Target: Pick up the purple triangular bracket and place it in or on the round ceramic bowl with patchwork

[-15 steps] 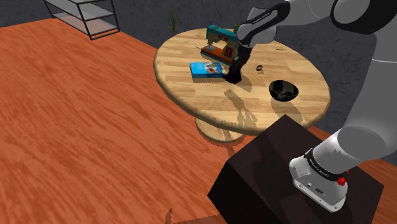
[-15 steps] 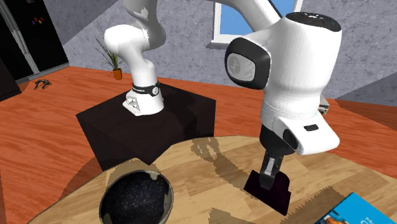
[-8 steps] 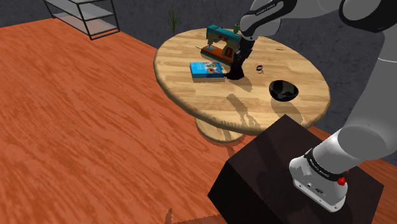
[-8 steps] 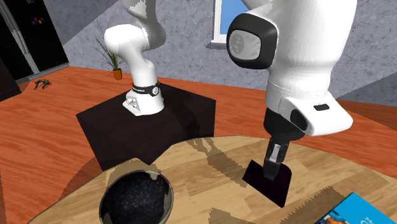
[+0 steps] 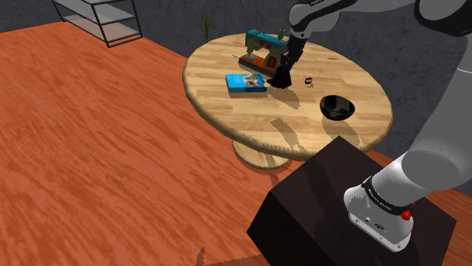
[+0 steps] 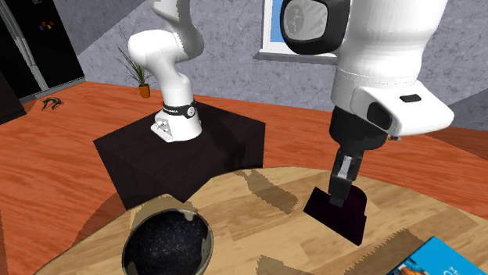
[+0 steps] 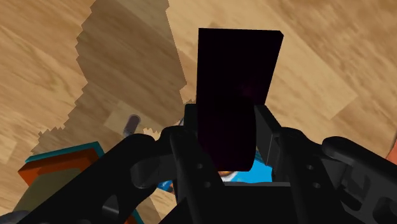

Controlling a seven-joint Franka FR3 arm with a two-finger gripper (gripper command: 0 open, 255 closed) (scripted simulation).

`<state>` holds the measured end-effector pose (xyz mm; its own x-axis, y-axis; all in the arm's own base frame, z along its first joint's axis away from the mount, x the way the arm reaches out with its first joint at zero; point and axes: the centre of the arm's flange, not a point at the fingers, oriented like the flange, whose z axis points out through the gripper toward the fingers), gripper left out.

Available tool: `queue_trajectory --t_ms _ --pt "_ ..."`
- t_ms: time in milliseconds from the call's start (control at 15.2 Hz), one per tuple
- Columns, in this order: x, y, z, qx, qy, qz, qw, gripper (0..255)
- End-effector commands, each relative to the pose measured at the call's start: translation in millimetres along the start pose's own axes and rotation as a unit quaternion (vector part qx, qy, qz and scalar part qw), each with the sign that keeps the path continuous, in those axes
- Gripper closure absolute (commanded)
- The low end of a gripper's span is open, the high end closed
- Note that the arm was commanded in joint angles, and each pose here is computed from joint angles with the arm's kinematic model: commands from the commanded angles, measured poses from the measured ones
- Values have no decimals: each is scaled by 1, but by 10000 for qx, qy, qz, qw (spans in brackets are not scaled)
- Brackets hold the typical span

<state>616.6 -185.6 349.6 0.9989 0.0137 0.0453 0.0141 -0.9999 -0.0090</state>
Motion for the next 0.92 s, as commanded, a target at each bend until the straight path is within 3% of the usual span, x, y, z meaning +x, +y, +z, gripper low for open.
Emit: queue_trajectory --t_ms 0,264,858 --pt "0 0 -12 0 0 0 10000 255" --pt "1 0 -29 0 0 0 10000 255" --pt "-94 69 -44 0 0 0 10000 255"
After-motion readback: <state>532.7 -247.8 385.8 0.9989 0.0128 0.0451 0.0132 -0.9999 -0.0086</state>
